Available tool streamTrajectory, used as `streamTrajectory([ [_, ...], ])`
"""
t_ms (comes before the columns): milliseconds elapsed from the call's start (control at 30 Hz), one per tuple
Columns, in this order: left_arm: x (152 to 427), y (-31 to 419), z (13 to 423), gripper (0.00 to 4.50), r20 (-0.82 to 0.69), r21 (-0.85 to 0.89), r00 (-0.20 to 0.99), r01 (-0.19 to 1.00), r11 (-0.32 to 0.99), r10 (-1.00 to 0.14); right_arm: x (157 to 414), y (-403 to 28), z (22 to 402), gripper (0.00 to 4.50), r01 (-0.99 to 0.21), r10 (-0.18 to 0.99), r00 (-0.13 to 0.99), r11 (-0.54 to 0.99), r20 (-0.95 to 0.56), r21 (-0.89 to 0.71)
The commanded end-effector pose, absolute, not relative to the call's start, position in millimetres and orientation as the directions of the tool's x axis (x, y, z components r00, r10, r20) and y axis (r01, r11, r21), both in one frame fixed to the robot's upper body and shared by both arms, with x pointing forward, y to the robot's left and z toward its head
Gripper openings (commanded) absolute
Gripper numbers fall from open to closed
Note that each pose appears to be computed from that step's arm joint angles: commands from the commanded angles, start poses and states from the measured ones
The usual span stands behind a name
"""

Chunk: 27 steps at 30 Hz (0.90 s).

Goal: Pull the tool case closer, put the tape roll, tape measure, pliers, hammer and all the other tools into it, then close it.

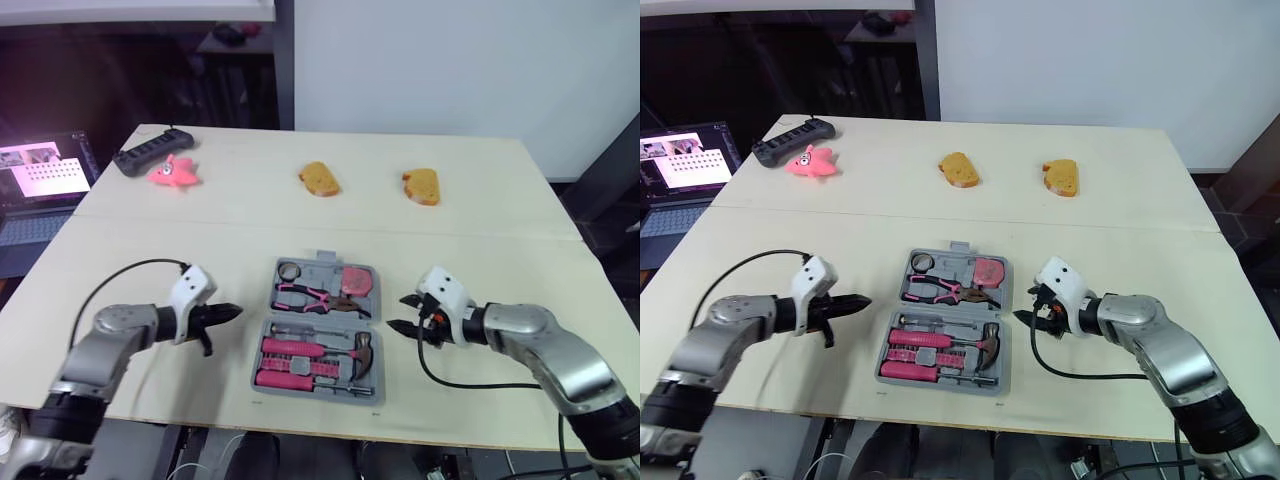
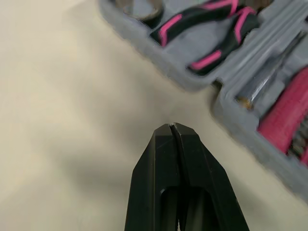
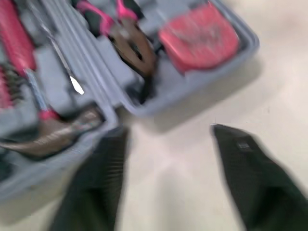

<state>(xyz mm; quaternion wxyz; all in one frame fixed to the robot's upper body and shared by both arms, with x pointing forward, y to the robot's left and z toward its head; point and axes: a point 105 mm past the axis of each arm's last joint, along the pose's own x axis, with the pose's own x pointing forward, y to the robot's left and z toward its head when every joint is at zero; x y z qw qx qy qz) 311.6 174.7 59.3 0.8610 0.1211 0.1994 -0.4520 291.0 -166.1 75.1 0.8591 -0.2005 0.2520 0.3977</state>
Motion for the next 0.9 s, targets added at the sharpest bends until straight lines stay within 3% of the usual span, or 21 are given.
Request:
streamTrajectory([
  [33, 317.6, 156.9, 52.4, 0.0, -0.452, 0.072, 0.486, 0.856, 0.513, -0.748, 290.1, -159.4, 68.7, 0.68, -0.808, 0.575, 0.525, 0.567, -0.628, -0.157],
  [67, 318.0, 151.3, 48.2, 0.0, -0.458, 0.076, 0.472, 0.865, 0.496, -0.753, 290.2, -156.2, 65.2, 0.18, -0.813, 0.572, 0.515, 0.562, -0.639, -0.153],
  [100, 317.9, 147.1, 44.5, 0.0, -0.466, 0.081, 0.46, 0.873, 0.481, -0.756, 289.9, -153.7, 62.0, 0.08, -0.819, 0.568, 0.504, 0.553, -0.651, -0.153],
  [300, 316.2, 132.1, 35.2, 0.0, -0.482, 0.088, 0.429, 0.891, 0.445, -0.764, 293.3, -143.4, 47.7, 0.08, -0.836, 0.542, 0.48, 0.522, -0.69, -0.171],
  [567, 303.8, 124.8, 26.2, 0.0, -0.511, 0.071, 0.384, 0.91, 0.407, -0.769, 284.7, -100.9, 51.0, 0.08, -0.894, 0.63, 0.396, 0.43, -0.668, -0.125],
  [900, 256.6, 143.2, 11.3, 0.0, -0.565, 0.022, 0.365, 0.903, 0.428, -0.74, 256.0, -85.6, 52.3, 0.08, -0.923, 0.669, 0.334, 0.374, -0.664, -0.087],
])
